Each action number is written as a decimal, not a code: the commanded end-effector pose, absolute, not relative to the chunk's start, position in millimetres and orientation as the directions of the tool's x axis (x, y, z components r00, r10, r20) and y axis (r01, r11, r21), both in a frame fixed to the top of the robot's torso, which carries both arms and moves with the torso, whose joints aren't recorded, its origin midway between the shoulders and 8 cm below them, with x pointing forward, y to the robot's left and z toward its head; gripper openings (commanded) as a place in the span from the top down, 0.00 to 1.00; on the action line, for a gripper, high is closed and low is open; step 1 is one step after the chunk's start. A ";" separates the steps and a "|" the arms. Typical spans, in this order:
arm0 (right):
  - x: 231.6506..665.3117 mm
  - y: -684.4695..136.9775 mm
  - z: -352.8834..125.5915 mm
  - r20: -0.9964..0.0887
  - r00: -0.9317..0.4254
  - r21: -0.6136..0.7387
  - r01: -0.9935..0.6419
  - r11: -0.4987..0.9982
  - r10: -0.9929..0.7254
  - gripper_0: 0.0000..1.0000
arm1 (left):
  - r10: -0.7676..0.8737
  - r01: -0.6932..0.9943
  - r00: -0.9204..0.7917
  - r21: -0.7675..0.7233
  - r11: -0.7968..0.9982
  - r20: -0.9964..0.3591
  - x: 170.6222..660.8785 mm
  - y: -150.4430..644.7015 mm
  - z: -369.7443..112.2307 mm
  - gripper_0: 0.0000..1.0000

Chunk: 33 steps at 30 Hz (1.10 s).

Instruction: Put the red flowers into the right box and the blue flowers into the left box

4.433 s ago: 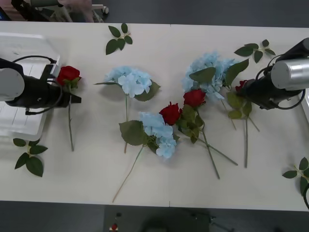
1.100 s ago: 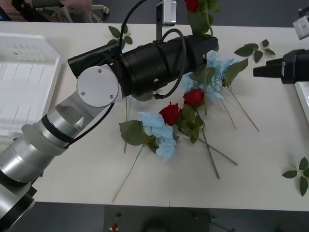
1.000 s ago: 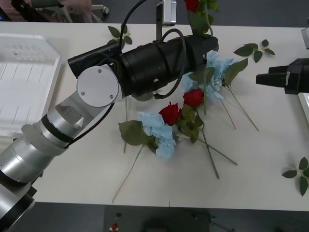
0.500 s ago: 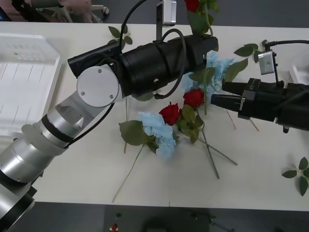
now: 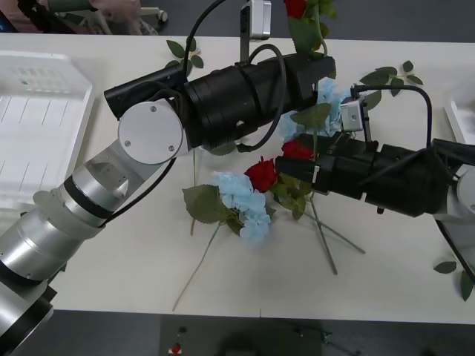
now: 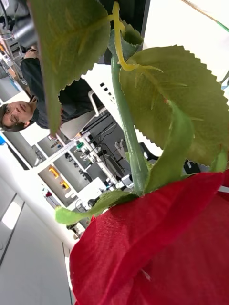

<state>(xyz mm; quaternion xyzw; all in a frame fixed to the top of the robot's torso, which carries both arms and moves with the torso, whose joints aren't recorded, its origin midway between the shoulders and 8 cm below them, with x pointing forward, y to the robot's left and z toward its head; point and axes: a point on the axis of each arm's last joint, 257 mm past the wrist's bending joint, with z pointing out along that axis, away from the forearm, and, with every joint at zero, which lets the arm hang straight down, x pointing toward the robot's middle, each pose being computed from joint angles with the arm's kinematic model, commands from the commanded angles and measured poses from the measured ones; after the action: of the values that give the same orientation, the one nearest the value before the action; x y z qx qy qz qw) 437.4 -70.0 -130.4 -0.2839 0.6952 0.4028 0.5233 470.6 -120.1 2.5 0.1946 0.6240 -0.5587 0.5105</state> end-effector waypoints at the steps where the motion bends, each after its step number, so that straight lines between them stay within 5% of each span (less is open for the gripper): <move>1: 441.5 -54.4 -104.0 -0.980 -0.198 0.188 -0.843 0.505 0.034 0.03 | -0.335 0.841 -0.355 -0.455 0.292 -0.873 468.7 -121.5 26.4 1.00; 8: 444.8 -33.8 -90.2 -0.981 -0.173 0.191 -0.848 0.494 0.083 0.03 | -0.335 0.841 -0.355 -0.455 0.292 -0.873 468.7 -121.5 26.4 1.00; 10: 446.9 -28.9 -88.8 -0.983 -0.162 0.183 -0.845 0.502 0.087 0.13 | -0.335 0.841 -0.355 -0.455 0.292 -0.873 468.7 -121.5 26.4 1.00; 12: 450.3 -24.6 -90.3 -0.986 -0.146 0.167 -0.840 0.517 0.080 0.45 | -0.335 0.841 -0.355 -0.455 0.292 -0.873 468.7 -121.5 26.4 1.00; 17: 451.8 -22.1 -90.4 -0.987 -0.141 0.163 -0.836 0.524 0.082 1.00 | -0.335 0.841 -0.355 -0.455 0.292 -0.873 468.7 -121.5 26.4 1.00; 30: 453.2 -23.4 -95.3 -0.988 -0.142 0.153 -0.833 0.532 0.062 1.00 | -0.335 0.841 -0.355 -0.455 0.292 -0.873 468.7 -121.5 26.4 1.00; 32: 453.7 -24.1 -96.4 -0.988 -0.144 0.154 -0.832 0.534 0.060 1.00 | -0.335 0.841 -0.355 -0.455 0.292 -0.873 468.7 -121.5 26.4 0.12; 33: 453.7 -24.5 -96.5 -0.988 -0.142 0.150 -0.831 0.535 0.056 1.00 | -0.335 0.841 -0.355 -0.455 0.292 -0.873 468.7 -121.5 26.4 0.00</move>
<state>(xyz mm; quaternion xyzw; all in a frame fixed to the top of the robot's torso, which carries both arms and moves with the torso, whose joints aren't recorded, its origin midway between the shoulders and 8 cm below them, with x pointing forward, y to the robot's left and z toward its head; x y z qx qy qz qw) 455.9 -28.7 -110.6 -0.2760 0.6690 0.3909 0.5688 470.7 -120.0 2.4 0.1945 0.6241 -0.5586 0.5105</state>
